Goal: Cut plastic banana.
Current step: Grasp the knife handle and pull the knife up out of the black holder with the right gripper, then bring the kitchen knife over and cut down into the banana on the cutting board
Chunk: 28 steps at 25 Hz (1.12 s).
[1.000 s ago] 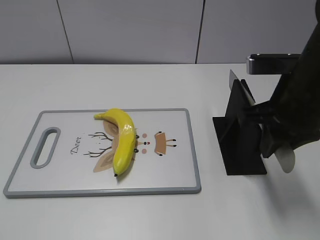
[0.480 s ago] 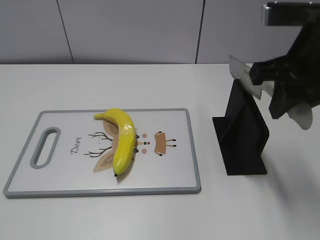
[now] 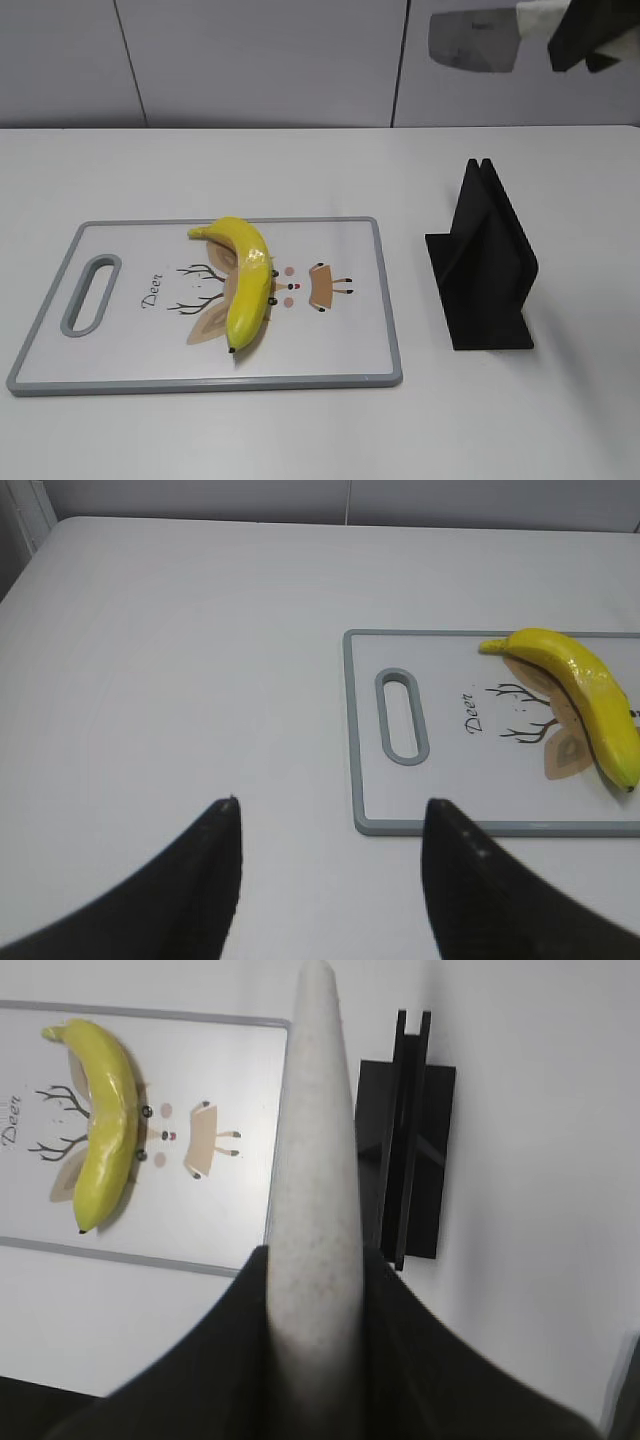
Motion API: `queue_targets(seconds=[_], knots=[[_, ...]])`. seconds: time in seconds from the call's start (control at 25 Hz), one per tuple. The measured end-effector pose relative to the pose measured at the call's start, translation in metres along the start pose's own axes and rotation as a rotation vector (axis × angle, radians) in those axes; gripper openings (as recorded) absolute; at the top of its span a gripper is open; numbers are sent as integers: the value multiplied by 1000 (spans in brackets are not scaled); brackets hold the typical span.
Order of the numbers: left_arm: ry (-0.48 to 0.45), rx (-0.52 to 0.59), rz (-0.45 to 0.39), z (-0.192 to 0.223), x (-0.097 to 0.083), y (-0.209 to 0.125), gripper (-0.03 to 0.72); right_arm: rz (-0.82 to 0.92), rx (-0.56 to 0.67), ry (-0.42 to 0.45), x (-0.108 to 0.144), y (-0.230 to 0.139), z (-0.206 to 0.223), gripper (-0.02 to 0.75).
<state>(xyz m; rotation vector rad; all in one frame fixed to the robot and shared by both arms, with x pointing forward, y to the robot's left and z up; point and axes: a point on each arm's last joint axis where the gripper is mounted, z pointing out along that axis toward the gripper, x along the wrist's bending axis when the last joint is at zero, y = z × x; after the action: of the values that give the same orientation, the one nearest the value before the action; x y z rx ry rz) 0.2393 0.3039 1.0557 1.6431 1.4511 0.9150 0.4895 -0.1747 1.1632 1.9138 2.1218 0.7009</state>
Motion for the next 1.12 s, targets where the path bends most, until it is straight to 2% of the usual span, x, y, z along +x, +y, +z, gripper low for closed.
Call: queue_targets(seconds=[0.16,0.32,0.44,0.56,0.68,0.84,1.0,1.12], knots=[[0,0,0,0,0,0,551,-34,-40,13,2,6,-11,166],[0,0,0,0,0,0,551,-146,-43,16,3,6,-12,166],[-20,15,3,1,-2,2,551,-286,-76,23,4,9,-12,166],[-77,83,18,9,-7,11,551,-476,-112,25,6,14,-9,166],[-121,136,69,22,-10,27,551,-597,-120,18,9,21,5,166],[-151,147,145,40,-12,56,551,-749,-88,16,13,29,36,166],[-179,145,203,60,-14,91,551,-897,-42,85,21,32,68,166],[-202,161,265,79,-15,117,551,-963,-58,161,23,37,87,166]])
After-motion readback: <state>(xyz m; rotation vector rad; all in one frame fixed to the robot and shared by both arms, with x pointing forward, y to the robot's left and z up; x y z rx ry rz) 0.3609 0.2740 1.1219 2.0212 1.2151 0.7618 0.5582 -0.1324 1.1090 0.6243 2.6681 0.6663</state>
